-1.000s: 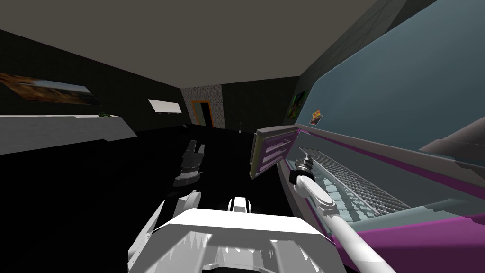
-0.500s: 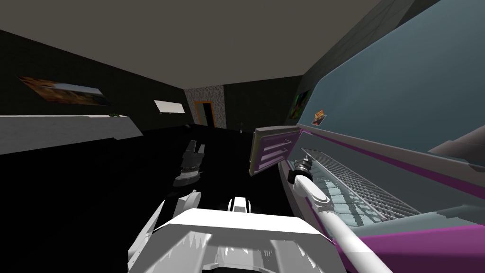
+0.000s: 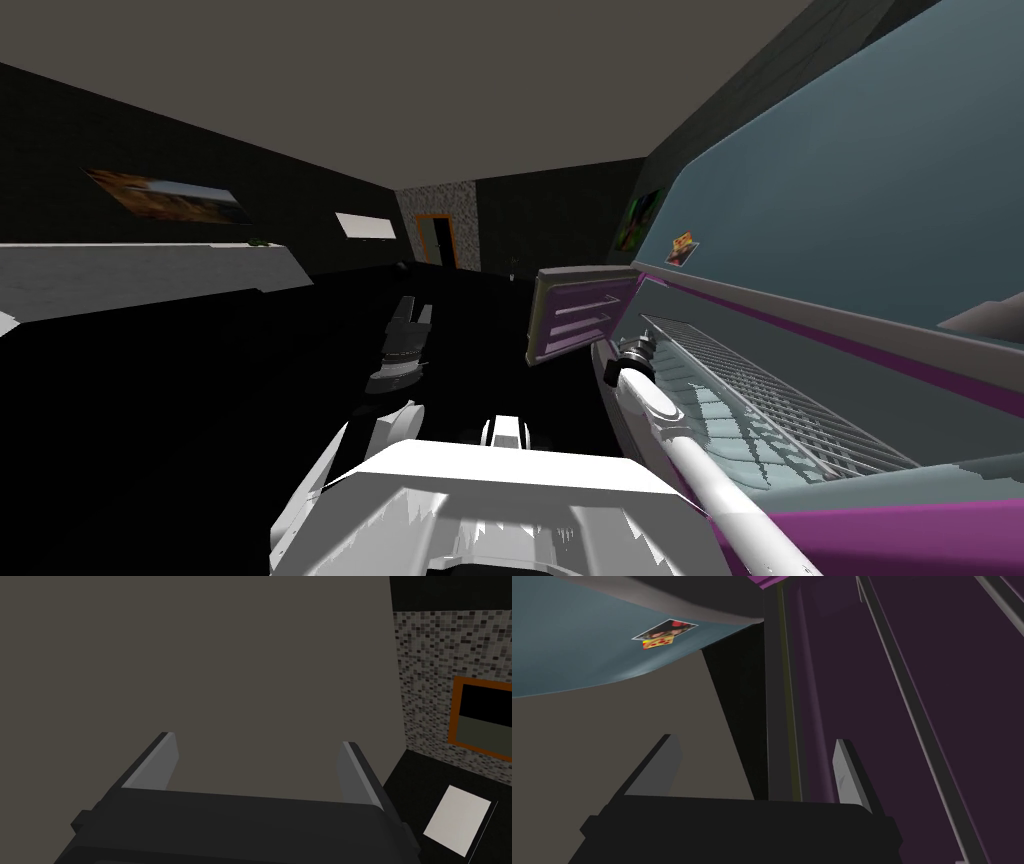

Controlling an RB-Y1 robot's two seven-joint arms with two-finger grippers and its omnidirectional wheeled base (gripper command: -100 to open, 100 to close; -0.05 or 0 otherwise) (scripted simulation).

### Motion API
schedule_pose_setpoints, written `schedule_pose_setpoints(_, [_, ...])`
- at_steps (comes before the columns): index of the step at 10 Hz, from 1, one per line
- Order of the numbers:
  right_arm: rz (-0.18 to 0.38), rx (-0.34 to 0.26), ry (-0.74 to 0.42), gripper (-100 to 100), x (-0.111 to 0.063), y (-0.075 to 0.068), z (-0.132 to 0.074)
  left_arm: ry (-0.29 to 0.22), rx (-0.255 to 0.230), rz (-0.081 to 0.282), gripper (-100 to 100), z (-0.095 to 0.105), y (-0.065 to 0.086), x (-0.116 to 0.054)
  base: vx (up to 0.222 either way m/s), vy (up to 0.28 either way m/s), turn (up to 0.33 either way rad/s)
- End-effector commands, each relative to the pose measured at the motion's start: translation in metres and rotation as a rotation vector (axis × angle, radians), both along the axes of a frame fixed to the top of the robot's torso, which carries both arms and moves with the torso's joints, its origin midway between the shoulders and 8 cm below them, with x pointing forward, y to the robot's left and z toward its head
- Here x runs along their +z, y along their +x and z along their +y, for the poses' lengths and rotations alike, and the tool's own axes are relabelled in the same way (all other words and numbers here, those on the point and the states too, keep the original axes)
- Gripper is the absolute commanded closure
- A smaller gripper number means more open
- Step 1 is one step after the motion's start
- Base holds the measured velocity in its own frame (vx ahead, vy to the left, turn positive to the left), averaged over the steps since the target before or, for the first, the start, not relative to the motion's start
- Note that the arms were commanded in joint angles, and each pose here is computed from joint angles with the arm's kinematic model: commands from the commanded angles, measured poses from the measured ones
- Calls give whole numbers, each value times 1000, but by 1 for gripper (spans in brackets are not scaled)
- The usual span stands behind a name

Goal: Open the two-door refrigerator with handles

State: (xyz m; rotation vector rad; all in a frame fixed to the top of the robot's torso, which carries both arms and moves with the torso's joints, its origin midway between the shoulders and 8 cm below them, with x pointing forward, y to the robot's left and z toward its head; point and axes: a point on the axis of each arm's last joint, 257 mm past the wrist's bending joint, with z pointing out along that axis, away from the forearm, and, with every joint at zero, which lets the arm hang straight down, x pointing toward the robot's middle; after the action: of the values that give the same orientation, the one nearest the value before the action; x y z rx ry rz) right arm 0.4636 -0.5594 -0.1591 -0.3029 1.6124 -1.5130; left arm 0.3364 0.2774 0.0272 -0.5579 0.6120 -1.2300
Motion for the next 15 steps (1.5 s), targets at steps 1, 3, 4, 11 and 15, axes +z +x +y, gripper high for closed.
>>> schedule_pose_setpoints(1, [-24, 0, 28, -100, -8, 4, -2, 0, 0, 0, 0, 0, 0, 0, 4, 23, 54])
schedule_pose_setpoints(3, [-43, 2, 51, -100, -13, 7, -2, 0, 0, 0, 0, 0, 0, 0, 9, 27, 32])
schedule_pose_setpoints(4, [-48, 3, 56, -100, -13, 7, -2, 0, 0, 0, 0, 0, 0, 0, 10, 30, 35])
schedule_pose_setpoints(11, [-107, 19, 145, -100, -35, 17, 0, 0, 0, 0, 0, 0, 0, 0, 19, 44, 37])
schedule_pose_setpoints(15, [-138, 31, 196, -100, -46, 22, 3, 0, 0, 0, 0, 0, 0, 0, 30, 60, 25])
